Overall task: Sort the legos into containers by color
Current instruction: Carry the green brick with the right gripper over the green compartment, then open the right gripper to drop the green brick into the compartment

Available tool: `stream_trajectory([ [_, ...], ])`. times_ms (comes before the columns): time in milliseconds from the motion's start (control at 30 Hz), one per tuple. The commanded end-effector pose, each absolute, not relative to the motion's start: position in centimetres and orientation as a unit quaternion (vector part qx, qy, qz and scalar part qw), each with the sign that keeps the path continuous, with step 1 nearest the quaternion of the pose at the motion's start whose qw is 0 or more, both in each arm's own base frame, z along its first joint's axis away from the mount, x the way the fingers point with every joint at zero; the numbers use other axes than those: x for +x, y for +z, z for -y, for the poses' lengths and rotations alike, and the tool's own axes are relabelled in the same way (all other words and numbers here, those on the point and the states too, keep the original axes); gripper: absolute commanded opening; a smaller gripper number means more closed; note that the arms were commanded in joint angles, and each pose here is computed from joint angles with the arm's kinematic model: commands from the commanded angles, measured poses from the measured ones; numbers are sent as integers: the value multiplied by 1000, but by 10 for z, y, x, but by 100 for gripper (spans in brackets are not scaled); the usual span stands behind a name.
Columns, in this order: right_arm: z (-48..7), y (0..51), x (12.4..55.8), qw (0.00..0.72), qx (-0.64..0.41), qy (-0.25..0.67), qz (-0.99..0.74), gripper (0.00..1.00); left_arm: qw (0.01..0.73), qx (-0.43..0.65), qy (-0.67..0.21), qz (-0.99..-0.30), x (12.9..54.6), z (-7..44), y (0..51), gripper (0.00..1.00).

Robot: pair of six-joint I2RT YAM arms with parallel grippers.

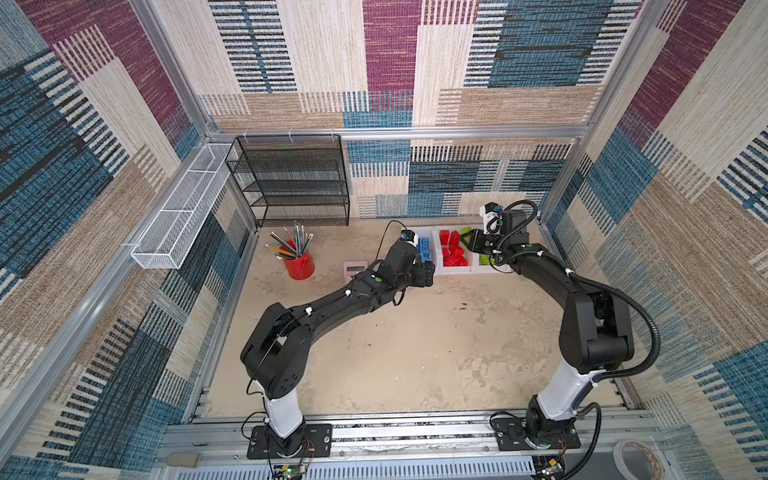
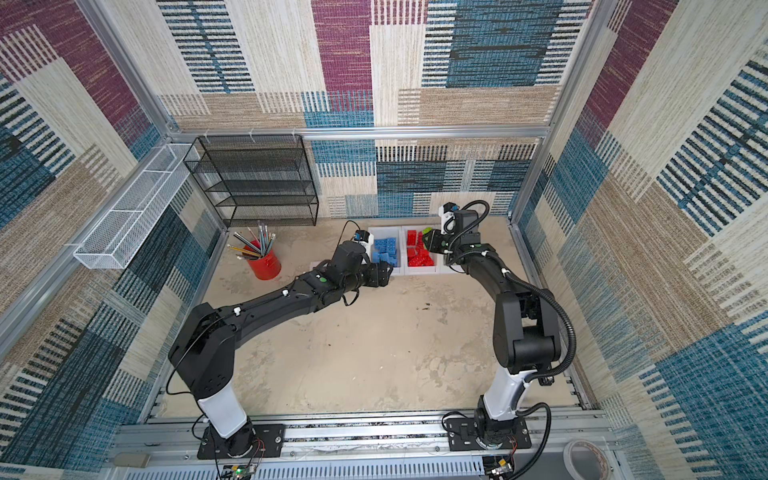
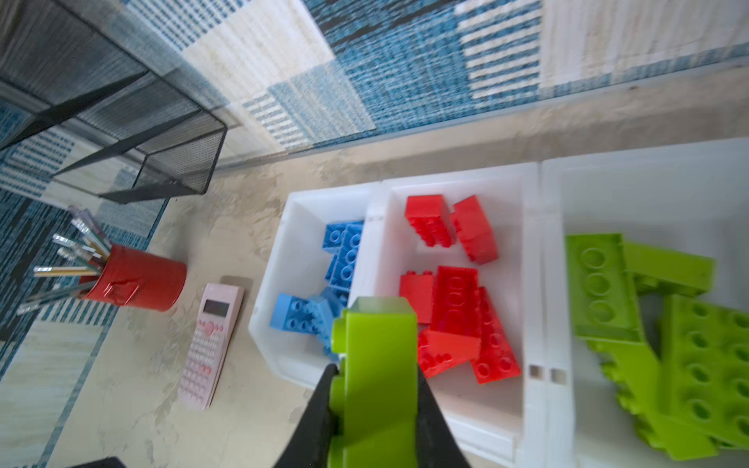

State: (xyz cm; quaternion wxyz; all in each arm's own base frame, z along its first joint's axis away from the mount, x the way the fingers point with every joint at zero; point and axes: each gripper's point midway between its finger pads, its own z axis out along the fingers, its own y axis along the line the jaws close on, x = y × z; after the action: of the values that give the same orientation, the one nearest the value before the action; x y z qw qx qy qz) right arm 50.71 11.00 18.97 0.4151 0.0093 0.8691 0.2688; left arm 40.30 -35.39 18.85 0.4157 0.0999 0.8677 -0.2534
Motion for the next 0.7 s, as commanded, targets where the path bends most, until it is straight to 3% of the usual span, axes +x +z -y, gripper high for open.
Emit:
stream_trajectory([
  [0, -91, 197, 528, 435, 32, 261, -861, 13, 410, 120, -258, -867, 410, 367, 189, 81],
  [467, -19, 154, 574, 423, 94, 225, -873, 13, 394, 145, -260, -869, 435, 400, 170, 81],
  [667, -13, 140, 578, 415, 100, 217, -878, 15, 394, 147, -261, -869, 435, 400, 169, 82],
])
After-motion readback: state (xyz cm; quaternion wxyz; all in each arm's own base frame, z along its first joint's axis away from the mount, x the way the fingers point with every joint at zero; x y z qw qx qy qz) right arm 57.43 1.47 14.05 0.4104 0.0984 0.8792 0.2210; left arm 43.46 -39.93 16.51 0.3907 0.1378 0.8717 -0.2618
